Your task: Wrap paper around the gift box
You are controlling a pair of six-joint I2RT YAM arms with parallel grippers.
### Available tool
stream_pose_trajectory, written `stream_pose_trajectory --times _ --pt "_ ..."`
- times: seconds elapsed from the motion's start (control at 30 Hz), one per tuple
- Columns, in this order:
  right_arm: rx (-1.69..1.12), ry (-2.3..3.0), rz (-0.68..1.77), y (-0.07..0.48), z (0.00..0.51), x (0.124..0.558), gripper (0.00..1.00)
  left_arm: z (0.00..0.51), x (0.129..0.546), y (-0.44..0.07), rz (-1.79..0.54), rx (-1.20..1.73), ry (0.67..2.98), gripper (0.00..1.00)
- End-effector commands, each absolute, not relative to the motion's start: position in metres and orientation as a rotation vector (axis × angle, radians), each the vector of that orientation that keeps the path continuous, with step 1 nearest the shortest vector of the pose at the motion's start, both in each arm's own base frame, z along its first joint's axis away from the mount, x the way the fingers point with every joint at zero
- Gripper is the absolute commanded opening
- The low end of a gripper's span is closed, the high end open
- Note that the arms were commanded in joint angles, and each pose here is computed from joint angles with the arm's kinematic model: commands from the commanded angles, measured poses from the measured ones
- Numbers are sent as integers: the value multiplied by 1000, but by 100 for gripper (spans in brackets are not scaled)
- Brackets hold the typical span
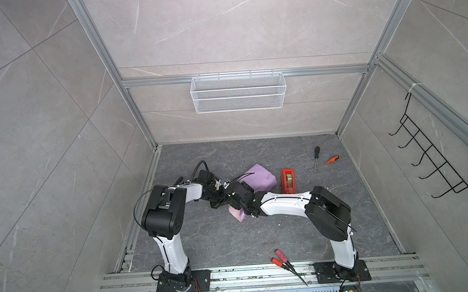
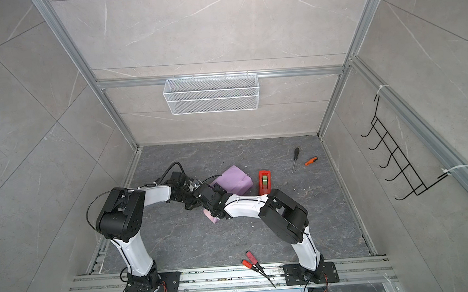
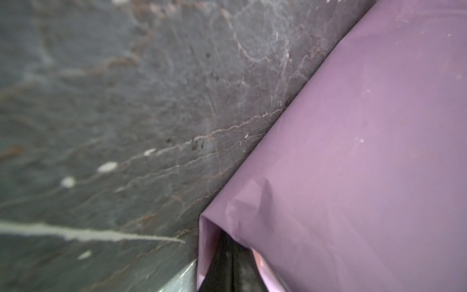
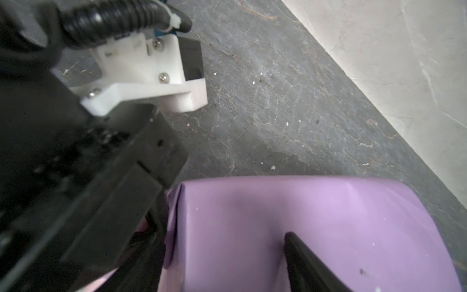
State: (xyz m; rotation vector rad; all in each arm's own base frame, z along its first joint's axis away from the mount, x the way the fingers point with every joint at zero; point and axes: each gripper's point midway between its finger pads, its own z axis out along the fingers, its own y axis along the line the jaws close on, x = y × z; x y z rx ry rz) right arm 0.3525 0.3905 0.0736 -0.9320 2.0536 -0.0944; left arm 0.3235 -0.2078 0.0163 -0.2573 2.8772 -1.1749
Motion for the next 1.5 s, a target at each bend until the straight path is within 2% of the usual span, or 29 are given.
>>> stream_pose_trajectory --times 0.0,0.4,0.5,0.73,0.87,1.03,1.47 --pt "-1033 2244 -266 342 -7 334 74 11 318 -201 -1100 -248 2911 0" --pt "-1002 2238 -260 338 -7 333 73 66 316 -195 -1159 -121 2761 3" --pt "-986 2253 -269 336 -5 332 73 63 318 -194 -1178 -136 2760 0" --pt "-961 2250 -226 339 -2 331 73 36 325 -196 -1179 -193 2820 0" --pt "-962 2230 -201 342 -1 331 73 32 327 -207 -1255 -180 2815 0" --pt "-971 2233 -204 341 -2 330 73 26 327 -209 -1235 -166 2852 0" --pt "-1005 2229 -197 345 -3 329 73 1 279 -177 -1003 -273 3039 0"
